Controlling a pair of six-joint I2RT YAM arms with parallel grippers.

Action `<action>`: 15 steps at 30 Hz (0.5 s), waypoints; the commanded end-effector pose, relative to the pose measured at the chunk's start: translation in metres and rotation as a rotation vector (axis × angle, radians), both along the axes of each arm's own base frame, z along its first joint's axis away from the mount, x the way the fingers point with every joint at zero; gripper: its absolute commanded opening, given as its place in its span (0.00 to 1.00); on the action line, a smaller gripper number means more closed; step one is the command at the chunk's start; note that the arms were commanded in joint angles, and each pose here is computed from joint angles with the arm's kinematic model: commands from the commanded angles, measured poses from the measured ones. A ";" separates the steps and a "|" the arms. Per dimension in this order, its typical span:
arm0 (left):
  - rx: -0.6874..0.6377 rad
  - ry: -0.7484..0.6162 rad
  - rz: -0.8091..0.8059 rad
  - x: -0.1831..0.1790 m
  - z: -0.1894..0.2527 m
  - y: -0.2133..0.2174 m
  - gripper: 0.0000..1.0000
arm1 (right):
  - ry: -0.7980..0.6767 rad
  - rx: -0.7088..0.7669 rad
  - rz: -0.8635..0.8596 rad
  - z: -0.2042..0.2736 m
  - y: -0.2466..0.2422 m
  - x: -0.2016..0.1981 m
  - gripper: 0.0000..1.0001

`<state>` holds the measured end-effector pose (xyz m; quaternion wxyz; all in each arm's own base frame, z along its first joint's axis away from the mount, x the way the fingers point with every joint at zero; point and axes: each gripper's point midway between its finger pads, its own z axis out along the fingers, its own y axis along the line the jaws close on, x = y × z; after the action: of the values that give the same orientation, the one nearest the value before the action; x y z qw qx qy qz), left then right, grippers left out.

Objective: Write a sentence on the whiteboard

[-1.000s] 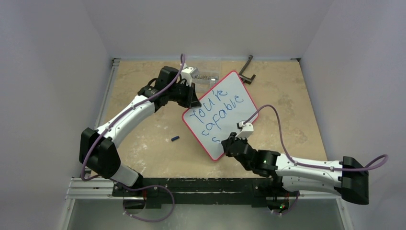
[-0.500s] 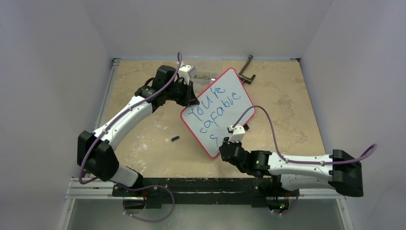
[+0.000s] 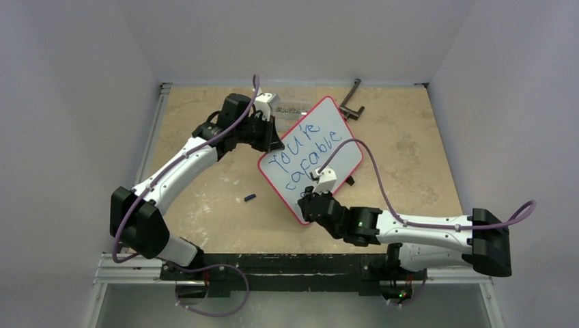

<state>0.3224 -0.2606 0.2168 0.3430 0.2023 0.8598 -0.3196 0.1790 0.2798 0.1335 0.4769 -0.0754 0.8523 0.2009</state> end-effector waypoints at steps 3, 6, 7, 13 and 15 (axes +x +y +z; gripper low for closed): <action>0.133 -0.017 0.102 0.011 -0.020 0.026 0.00 | -0.054 0.144 0.019 0.046 0.002 -0.001 0.00; 0.135 -0.013 0.100 0.011 -0.019 0.025 0.00 | -0.101 0.134 -0.024 0.052 -0.016 0.005 0.00; 0.136 -0.013 0.098 0.011 -0.018 0.025 0.00 | -0.115 0.125 -0.045 0.052 -0.023 0.007 0.00; 0.143 -0.007 0.086 0.010 -0.015 0.025 0.00 | -0.117 0.090 -0.111 0.038 -0.050 0.031 0.00; 0.148 0.000 0.077 0.010 -0.015 0.025 0.00 | -0.110 0.094 -0.114 0.032 -0.054 0.037 0.00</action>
<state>0.3202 -0.2596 0.2153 0.3339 0.1913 0.8662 -0.3187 0.2037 0.2362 0.1719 0.5288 -0.0199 0.8202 0.2172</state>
